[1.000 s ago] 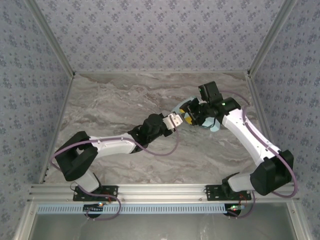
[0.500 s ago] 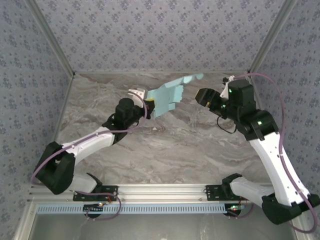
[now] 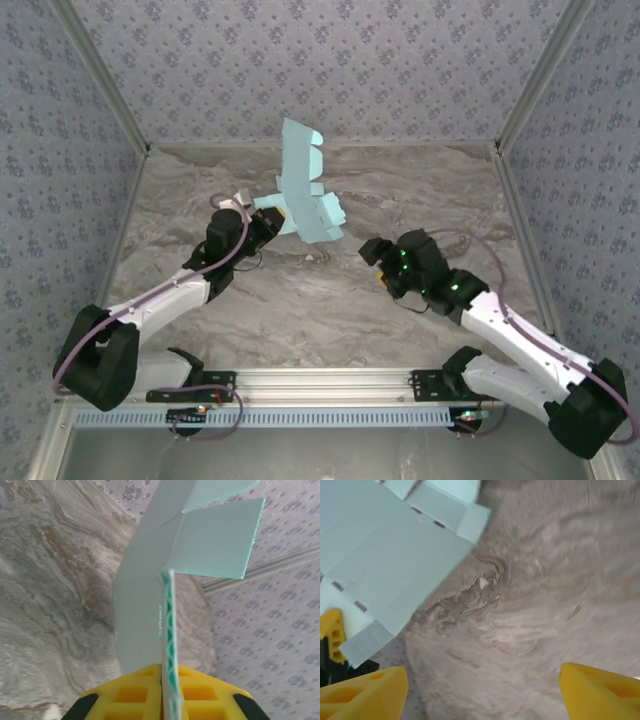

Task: Fold the paper box

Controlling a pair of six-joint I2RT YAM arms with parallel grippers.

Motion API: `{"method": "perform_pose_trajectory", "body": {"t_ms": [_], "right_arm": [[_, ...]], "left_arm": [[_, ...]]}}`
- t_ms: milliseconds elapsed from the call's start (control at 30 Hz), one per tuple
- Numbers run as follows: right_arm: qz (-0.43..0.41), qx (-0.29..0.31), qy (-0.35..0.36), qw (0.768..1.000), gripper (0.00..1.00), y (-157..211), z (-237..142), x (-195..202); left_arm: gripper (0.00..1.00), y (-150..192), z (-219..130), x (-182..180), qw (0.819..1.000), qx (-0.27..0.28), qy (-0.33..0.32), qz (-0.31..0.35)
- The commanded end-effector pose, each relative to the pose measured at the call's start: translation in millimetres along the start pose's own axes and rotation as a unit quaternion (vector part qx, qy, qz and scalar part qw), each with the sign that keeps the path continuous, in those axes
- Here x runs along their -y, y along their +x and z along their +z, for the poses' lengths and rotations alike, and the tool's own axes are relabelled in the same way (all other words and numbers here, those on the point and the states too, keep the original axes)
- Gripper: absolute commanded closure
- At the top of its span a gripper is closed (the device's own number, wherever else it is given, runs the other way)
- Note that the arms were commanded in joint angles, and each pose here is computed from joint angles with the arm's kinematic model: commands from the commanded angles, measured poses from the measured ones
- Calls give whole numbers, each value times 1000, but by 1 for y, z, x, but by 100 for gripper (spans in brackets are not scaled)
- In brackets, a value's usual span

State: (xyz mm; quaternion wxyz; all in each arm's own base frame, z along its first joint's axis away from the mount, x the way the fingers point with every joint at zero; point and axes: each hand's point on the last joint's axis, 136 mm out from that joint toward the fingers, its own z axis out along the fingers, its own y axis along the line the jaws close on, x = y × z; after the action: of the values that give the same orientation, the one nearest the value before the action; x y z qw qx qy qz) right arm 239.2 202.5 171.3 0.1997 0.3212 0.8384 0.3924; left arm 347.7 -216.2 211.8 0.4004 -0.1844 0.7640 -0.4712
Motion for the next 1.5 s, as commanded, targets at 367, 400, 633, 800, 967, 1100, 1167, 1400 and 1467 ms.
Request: {"method": "perform_pose_trajectory", "body": {"t_ms": [367, 400, 633, 800, 967, 1100, 1167, 1400, 1467], "right_arm": [[296, 12, -132, 946, 11, -5, 61, -79], [300, 19, -134, 944, 12, -6, 64, -80], [354, 26, -172, 919, 25, -5, 103, -90], [338, 32, -179, 924, 67, -7, 119, -104], [290, 62, -149, 943, 100, -14, 120, -104], [249, 69, -124, 958, 100, -21, 123, -95], [205, 67, -119, 969, 100, -26, 121, -96], [-170, 69, -6, 983, 100, -60, 77, -94], [-271, 52, 25, 961, 100, -65, 62, -91]], "left_arm": [[91, -12, -14, 22, 991, 35, 56, -115], [91, -11, -15, 22, 991, 35, 56, -120], [91, -9, -19, 18, 986, 40, 58, -150], [92, -9, -25, 11, 985, 47, 50, -161], [85, -7, -32, 1, 983, 53, 34, -170], [70, -5, -37, -5, 983, 50, 22, -175], [36, -1, -42, -19, 981, 42, -16, -190], [1, -8, -91, -36, 992, 43, -100, -57], [1, -12, -107, -35, 993, 44, -109, 0]]}}
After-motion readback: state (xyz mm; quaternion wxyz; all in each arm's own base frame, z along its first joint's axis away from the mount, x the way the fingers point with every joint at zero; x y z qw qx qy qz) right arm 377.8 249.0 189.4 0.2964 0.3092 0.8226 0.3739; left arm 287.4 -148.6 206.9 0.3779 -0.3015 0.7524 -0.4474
